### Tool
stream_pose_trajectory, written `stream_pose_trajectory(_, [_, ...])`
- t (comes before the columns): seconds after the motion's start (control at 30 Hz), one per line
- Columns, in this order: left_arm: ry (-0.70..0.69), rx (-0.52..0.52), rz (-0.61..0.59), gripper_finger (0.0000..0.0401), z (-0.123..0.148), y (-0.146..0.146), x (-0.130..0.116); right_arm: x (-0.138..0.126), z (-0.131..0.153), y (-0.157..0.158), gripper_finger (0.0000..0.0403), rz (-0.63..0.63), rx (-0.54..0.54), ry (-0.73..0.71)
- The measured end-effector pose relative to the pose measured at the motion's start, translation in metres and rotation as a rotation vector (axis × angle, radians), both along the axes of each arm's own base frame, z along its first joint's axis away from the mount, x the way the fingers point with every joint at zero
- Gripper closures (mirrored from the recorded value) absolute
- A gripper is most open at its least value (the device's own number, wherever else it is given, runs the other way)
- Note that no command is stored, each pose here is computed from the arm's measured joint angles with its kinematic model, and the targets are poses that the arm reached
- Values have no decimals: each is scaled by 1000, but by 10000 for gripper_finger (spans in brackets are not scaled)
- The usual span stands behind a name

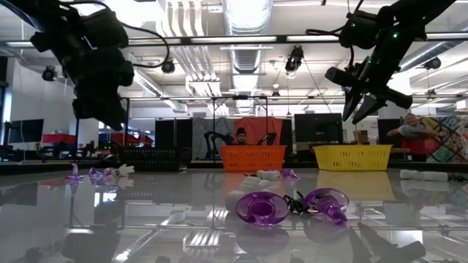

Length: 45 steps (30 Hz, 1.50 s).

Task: Sort Halloween decoration
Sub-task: Put the skeleton toy into the orange bin

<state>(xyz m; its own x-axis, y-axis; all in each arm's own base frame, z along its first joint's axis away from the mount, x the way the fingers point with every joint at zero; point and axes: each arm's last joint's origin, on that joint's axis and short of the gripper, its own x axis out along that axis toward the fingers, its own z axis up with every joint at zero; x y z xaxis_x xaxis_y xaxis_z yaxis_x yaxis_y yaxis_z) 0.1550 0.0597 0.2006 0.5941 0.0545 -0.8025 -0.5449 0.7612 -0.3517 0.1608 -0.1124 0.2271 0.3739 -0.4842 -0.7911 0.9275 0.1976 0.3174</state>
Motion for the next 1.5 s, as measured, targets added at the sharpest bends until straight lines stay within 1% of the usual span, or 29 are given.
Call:
stream_pose_trajectory(0.27, [72, -29, -46, 272, -21, 0, 23, 0, 0, 0, 298, 2, -1, 1])
stream_pose_trajectory(0.43, [132, -50, -68, 272, -37, 0, 33, 0, 0, 0, 296, 2, -1, 1])
stream_pose_trajectory(0.6, [159, -58, -89, 272, -49, -2, 42, 0, 0, 0, 294, 2, -1, 2])
stream_pose_trajectory(0.83, [229, -82, -105, 272, -65, -3, 48, 0, 0, 0, 298, 4, -1, 4])
stream_pose_trajectory(1.07, [251, -89, -107, 275, -72, -2, 52, 0, 0, 0, 294, 4, 0, 6])
stream_pose_trajectory(1.2, [249, -80, -118, 299, -73, -2, 52, 0, 0, 0, 299, 6, 0, 8])
stream_pose_trajectory(1.43, [240, -66, -123, 382, -71, -2, 52, 0, 0, 0, 298, 12, -3, 12])
stream_pose_trajectory(1.5, [229, -64, -127, 393, -69, -2, 51, 0, 0, 0, 296, 16, -6, 14])
